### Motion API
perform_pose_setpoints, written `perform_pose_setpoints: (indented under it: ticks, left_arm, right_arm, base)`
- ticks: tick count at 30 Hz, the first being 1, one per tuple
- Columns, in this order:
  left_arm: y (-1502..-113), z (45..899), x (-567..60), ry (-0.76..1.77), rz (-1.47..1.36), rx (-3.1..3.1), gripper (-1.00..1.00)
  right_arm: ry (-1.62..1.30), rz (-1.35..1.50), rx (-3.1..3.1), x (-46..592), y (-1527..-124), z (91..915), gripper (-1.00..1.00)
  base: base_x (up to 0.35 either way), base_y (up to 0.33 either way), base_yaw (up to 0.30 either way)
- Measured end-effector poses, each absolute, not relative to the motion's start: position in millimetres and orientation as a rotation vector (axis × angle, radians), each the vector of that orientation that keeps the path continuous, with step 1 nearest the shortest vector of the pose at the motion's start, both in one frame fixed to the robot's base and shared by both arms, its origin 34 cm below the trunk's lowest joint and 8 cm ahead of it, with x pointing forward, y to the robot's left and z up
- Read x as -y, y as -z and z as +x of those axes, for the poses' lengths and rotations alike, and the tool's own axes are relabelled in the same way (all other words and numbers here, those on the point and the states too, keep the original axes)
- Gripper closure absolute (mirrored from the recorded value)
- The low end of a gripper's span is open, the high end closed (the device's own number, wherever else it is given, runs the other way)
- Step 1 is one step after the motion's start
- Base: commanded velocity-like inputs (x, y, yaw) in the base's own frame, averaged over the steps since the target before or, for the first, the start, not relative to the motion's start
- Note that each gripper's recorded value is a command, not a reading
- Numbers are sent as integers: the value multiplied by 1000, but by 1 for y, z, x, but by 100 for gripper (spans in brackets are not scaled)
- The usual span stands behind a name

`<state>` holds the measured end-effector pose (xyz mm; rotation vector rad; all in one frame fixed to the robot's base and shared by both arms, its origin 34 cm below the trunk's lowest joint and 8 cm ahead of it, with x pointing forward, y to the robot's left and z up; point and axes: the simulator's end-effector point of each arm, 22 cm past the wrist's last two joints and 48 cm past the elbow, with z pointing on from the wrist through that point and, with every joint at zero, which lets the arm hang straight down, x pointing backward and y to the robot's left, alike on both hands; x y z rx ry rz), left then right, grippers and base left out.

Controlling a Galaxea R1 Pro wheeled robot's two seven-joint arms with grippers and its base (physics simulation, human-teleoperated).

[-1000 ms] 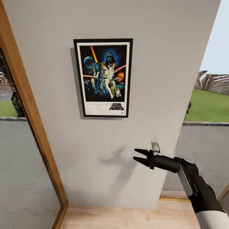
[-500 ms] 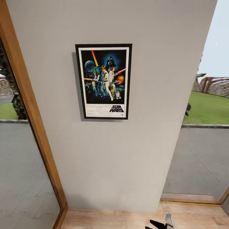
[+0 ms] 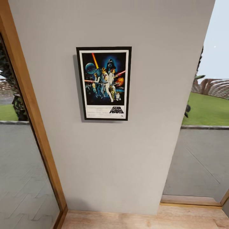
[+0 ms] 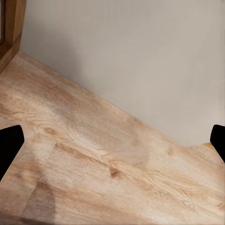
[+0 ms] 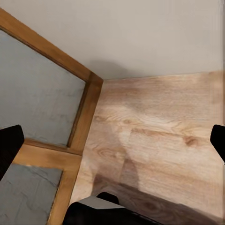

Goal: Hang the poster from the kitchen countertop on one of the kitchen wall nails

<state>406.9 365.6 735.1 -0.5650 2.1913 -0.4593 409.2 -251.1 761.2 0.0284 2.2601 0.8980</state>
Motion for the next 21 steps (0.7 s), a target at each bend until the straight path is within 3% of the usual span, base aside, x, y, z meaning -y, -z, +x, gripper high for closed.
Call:
perform_pose_setpoints:
  ticks: [10,21]
  left_arm:
    - [-734,406,-365,455,-558,-2201,-100]
    - [-730,402,-373,423,-579,-2212,-100]
  right_arm:
    - [-847,52,-2278,255,-754,411,-100]
    - [-323,280,-2461,326,-699,402,-100]
  base:
    - [0,0,0]
    - [0,0,0]
